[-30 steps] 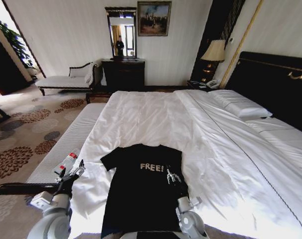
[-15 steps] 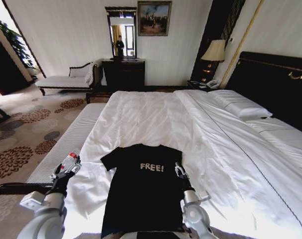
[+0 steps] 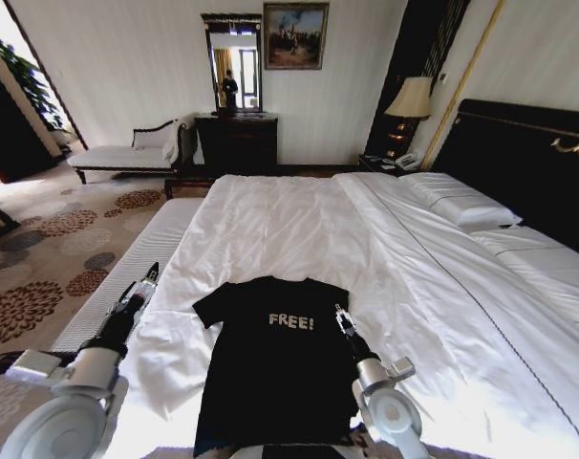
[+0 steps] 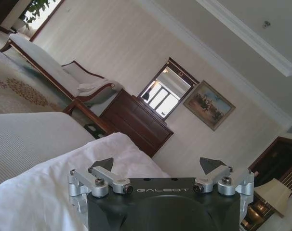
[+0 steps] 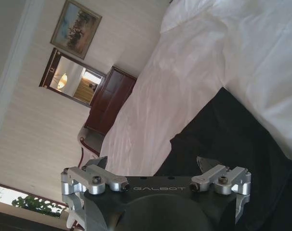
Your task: Fold the clothes on the bed.
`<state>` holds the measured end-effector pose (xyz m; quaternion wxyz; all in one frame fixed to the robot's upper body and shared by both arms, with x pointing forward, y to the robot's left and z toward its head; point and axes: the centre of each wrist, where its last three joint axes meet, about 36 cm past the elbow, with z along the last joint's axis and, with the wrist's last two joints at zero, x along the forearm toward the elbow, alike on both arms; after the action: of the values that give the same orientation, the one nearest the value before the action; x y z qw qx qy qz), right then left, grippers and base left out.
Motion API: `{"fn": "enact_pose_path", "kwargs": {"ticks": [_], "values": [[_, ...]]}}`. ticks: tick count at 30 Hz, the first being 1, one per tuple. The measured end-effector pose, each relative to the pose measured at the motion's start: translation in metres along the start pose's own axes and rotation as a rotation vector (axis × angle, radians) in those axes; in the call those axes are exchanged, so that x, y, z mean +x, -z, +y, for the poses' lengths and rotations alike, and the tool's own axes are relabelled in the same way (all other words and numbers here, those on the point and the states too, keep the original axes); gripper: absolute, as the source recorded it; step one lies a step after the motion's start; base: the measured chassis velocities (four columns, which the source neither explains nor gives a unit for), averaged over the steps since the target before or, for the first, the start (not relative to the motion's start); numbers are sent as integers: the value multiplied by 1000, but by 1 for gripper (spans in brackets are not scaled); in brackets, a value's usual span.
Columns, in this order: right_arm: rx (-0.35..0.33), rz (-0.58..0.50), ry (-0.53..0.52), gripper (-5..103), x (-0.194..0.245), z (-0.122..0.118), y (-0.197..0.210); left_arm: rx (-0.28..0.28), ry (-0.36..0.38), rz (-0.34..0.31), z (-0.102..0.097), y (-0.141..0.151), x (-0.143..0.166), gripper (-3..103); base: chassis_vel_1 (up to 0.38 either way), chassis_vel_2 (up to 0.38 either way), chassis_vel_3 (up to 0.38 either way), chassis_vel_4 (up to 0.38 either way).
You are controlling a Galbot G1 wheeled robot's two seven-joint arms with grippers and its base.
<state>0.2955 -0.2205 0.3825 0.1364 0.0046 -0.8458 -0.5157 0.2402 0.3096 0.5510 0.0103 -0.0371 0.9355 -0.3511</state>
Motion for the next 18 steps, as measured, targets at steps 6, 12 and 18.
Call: {"fn": "enact_pose_path", "kwargs": {"ticks": [6,12,18], "values": [[-37,102,-102,100,1,-1,-16,1,-9,-22,-1,6,-4,100,0,0,0,0],[-31,157,-200,100,17,-15,-45,-28,-9,-25,-2,6,-6,100,0,0,0,0],[-26,130,-137,100,36,9,-46,-102,-2,-37,-3,4,-7,100,0,0,0,0]]}}
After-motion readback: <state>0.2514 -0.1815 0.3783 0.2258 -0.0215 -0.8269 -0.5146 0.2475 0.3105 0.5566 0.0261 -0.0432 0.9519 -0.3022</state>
